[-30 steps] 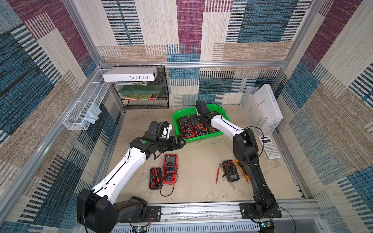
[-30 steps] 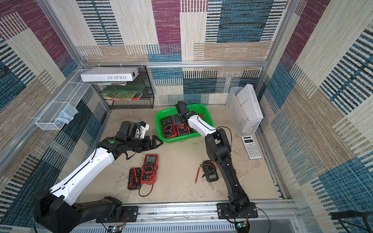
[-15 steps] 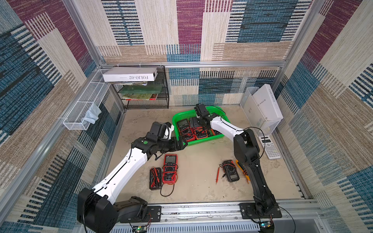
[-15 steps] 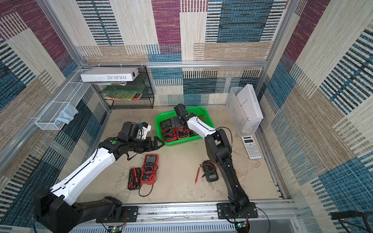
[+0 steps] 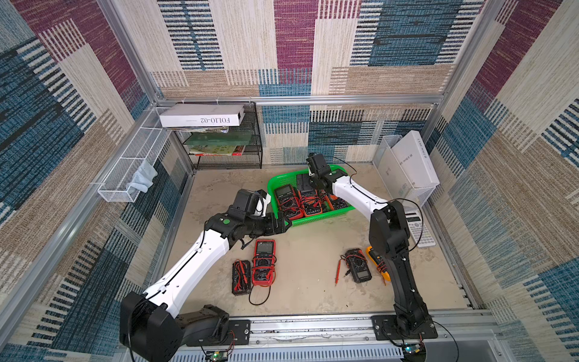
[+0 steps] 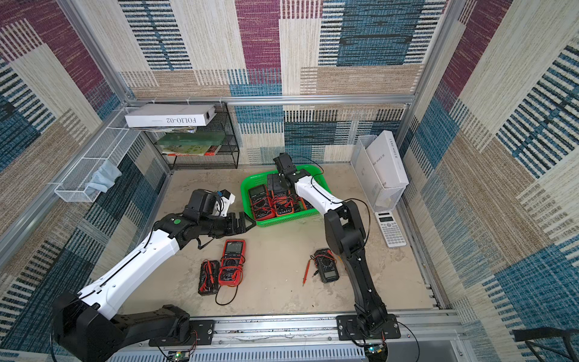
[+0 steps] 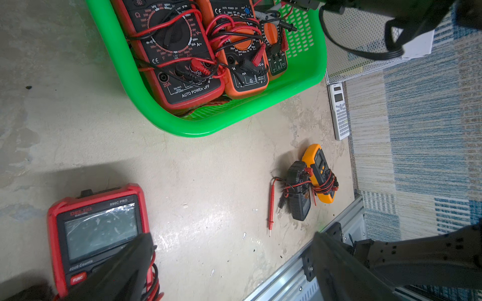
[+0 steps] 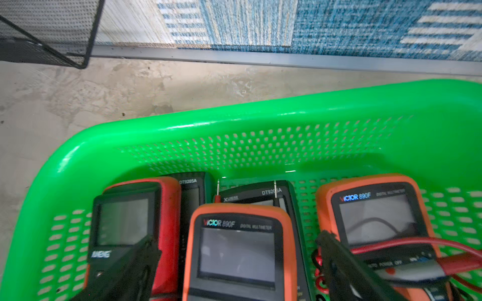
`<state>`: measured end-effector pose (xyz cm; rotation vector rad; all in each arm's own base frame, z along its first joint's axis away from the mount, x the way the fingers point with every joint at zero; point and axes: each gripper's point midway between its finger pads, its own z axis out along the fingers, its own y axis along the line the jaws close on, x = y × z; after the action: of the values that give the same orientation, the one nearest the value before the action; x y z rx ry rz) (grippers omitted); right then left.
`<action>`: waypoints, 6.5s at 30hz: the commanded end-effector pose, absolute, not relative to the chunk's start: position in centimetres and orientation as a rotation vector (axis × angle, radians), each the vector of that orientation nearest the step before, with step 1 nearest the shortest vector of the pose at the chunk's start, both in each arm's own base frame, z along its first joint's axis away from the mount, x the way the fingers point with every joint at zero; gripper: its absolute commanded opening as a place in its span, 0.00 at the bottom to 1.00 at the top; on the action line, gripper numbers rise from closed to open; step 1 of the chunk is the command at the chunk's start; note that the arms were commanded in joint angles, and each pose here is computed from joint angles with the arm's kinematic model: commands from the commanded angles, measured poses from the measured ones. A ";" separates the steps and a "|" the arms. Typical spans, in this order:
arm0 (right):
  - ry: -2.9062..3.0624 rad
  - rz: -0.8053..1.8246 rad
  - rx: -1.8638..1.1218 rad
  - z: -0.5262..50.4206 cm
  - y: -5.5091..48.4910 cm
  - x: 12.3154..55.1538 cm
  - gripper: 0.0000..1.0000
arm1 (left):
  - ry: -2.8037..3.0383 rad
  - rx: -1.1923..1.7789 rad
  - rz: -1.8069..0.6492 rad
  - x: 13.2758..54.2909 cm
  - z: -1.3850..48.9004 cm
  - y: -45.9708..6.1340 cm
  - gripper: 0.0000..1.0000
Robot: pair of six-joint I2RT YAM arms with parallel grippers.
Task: Put the multimeter into the basket
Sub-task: Move the basket to the center of the board, then pick up the multimeter from the center of the board, then place the multimeter in the basket.
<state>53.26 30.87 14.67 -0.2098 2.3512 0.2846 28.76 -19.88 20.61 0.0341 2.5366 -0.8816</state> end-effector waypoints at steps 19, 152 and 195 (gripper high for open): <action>2.299 0.403 -0.269 20.8 35.1 42.9 1.00 | 2.569 0.007 -0.716 25.7 17.9 -16.6 1.00; 2.348 0.329 -0.206 21.7 32.7 32.1 0.70 | 2.310 -0.215 -1.044 27.0 25.4 -13.1 1.00; 2.312 0.277 -0.079 18.6 19.6 54.6 0.69 | 2.389 0.191 -1.126 33.7 27.2 -26.8 1.00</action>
<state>53.71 18.74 17.98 -0.0173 2.3528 0.2613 33.85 -26.53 26.64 0.1528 2.4070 -1.1080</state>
